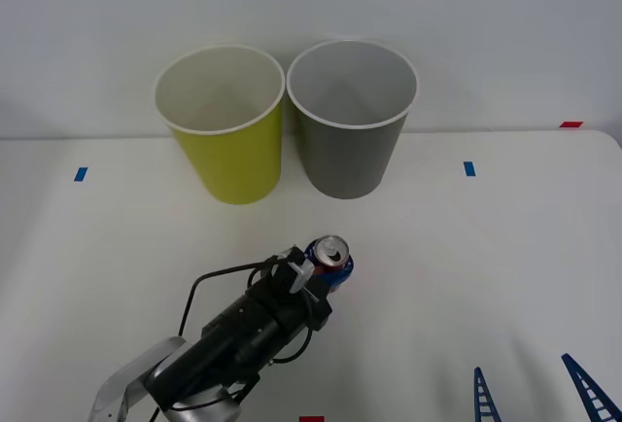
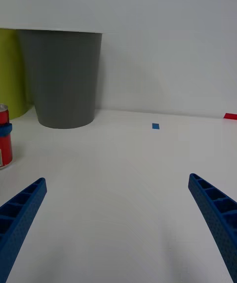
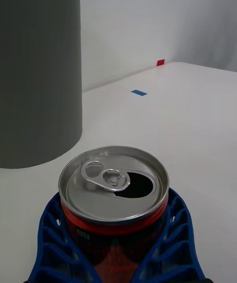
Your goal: Put cans in the gray bin and PET bottles in the light green bin.
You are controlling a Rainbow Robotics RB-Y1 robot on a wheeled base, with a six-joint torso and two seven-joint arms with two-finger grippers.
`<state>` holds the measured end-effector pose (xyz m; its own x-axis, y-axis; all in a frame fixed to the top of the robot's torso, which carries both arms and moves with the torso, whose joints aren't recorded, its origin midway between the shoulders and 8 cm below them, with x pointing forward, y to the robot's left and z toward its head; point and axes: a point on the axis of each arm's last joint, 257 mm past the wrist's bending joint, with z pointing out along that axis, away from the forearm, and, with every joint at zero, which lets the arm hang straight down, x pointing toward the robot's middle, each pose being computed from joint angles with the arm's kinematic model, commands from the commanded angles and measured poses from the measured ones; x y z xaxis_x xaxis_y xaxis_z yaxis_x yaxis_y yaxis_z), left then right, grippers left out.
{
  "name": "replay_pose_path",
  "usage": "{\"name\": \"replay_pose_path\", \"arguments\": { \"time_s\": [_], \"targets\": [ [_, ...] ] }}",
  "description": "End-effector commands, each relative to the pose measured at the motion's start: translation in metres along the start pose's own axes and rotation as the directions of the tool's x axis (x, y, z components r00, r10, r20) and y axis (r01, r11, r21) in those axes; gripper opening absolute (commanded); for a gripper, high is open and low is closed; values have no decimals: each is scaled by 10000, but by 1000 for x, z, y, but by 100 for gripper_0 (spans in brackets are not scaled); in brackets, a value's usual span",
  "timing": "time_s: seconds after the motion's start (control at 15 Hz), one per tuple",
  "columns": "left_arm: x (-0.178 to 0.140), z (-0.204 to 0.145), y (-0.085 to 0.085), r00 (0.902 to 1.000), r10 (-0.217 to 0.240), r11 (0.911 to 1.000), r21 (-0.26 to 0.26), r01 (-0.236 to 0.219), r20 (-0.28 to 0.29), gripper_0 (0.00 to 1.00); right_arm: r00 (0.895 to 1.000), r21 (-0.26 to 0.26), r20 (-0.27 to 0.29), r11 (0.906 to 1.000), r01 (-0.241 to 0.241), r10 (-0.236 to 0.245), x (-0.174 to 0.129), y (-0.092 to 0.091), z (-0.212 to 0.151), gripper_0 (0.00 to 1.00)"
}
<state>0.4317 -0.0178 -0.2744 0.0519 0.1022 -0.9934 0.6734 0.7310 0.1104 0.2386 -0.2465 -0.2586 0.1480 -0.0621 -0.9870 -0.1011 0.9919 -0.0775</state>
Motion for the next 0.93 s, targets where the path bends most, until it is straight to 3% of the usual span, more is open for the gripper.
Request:
{"name": "replay_pose_path", "arguments": {
  "time_s": [0.07, 0.47, 0.73, 0.93],
  "targets": [
    [-8, 2, 3, 9998, -127, 9999, -39, 126, -152, 0, 10000, 0, 0, 10000, 0, 0, 0, 0, 0, 100],
    [-53, -7, 17, 9931, 65, 9999, 92, -55, -1175, 0, 10000, 0, 0, 10000, 0, 0, 0, 0, 0, 100],
    [-96, -19, 38, 9866, 64, 9997, -222, -102, -1628, 0, 10000, 0, 0, 10000, 0, 0, 0, 0, 0, 100],
    [-128, -36, 40, 9759, -375, 9992, -198, 341, -2149, 0, 10000, 0, 0, 10000, 0, 0, 0, 0, 0, 100]
  ]
}}
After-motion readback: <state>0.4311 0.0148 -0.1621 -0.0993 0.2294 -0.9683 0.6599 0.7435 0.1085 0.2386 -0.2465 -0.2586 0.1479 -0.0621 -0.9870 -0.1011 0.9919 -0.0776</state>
